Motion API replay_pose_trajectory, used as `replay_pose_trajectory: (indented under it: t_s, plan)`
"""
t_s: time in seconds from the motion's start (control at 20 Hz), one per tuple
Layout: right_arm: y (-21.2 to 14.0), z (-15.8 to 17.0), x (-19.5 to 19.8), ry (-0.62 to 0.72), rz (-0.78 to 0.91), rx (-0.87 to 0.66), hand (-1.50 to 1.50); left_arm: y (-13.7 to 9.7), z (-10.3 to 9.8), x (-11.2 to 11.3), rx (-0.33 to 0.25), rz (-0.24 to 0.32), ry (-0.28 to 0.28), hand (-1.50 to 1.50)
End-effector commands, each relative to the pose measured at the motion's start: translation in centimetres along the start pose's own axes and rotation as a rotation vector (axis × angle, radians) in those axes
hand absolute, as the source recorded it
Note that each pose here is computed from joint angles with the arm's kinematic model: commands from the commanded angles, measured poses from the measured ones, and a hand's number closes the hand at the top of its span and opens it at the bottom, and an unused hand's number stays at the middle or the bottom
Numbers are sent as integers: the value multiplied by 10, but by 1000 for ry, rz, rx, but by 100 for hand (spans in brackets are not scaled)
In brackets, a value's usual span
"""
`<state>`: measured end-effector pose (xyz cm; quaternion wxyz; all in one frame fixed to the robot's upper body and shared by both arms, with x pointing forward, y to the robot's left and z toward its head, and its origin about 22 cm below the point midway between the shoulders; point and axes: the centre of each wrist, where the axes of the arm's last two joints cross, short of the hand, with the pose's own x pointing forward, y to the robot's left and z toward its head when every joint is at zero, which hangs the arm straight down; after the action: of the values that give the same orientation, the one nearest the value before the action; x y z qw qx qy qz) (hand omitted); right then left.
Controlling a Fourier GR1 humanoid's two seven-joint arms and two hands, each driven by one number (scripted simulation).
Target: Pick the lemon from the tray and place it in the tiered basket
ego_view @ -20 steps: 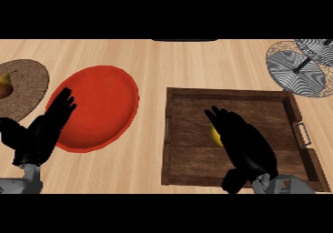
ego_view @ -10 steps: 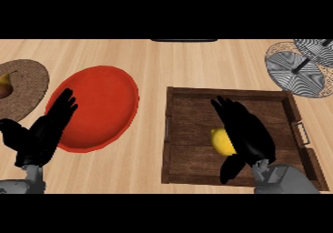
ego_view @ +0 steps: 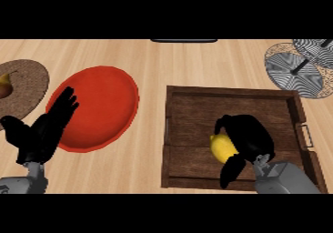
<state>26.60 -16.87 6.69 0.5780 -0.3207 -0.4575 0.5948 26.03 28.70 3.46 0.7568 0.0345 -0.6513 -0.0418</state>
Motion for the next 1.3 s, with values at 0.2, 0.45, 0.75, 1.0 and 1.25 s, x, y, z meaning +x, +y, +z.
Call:
replay_pose_trajectory:
  t_s: [0.2, 0.45, 0.75, 1.0, 1.25]
  plan:
    - [25, -8, 1, -51, 147, 14, 150, -5, 3, -7, -2, -2, -3, 0]
    - [9, -14, 10, -73, 152, -151, 150, -6, -4, -12, -10, -17, 3, 0]
    - [-35, 44, -214, 509, 43, -232, 150, 24, 9, -8, 91, 26, 0, 0]
    - [-82, 98, -293, 544, -78, -572, 150, 19, 16, -20, 82, 22, 23, 0]
    - [-110, 135, -325, 353, -306, -893, 150, 24, 12, -8, 67, -5, 13, 0]
